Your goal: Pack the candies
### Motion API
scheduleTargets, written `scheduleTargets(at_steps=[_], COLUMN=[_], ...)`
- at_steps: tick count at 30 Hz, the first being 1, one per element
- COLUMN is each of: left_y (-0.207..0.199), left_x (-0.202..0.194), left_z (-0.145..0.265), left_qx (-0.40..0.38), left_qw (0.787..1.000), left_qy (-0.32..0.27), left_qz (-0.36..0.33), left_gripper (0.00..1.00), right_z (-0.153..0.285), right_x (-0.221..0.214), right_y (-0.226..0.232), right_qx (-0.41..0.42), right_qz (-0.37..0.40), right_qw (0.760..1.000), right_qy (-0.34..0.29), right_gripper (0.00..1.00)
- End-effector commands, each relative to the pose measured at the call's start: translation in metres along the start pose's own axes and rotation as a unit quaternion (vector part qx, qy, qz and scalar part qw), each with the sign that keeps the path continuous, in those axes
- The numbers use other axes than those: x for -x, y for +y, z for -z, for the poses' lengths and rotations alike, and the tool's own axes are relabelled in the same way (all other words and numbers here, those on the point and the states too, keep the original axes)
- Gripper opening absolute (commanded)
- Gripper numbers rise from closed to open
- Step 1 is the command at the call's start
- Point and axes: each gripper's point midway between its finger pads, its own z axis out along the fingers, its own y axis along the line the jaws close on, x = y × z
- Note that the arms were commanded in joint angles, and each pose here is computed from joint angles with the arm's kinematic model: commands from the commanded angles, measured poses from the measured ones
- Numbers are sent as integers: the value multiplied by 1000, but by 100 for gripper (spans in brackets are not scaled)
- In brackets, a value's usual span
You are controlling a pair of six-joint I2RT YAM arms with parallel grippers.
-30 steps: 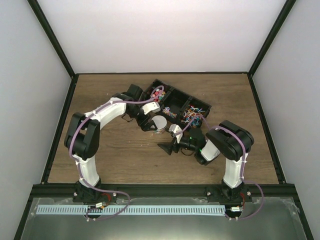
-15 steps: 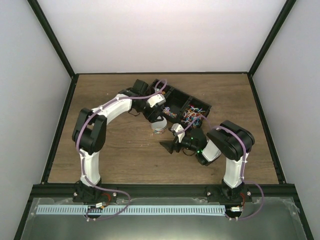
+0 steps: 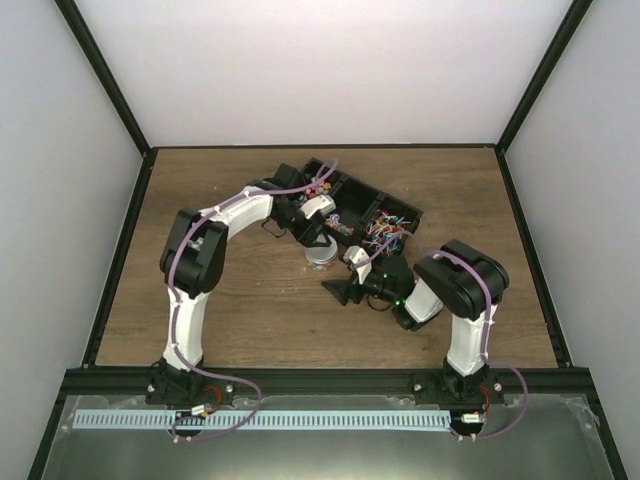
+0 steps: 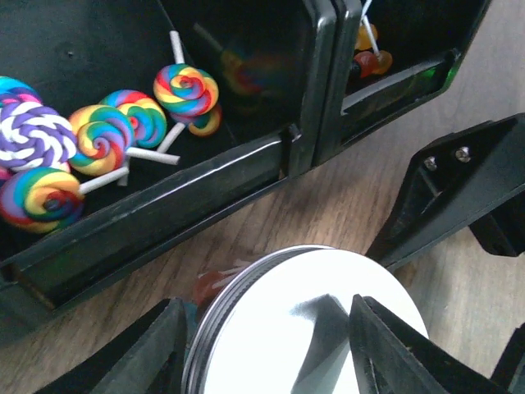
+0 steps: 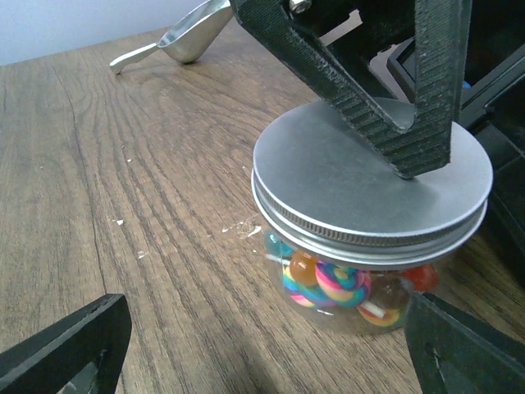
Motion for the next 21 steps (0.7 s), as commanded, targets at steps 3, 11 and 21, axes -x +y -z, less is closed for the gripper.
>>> scheduleTargets(at_steps=[3, 11, 21], left_y=[-18, -28, -35], left_x=[-26, -61, -73], left_z=[-8, 6, 23], left_qx=[-68, -82, -84], left_qw=[997, 993, 993], left_qy=[43, 79, 76], left_qz=[-6, 11, 22], left_gripper=[53, 52, 52], right_z=[-4, -8, -28], right_x=[7, 7, 3], right_y=[-6, 0, 28], right_qx=[-4, 17, 86], right_qz=[16, 43, 75], right_qw=[1000, 999, 992], right_qy=[-17, -27, -52], right_gripper=[93, 90, 86])
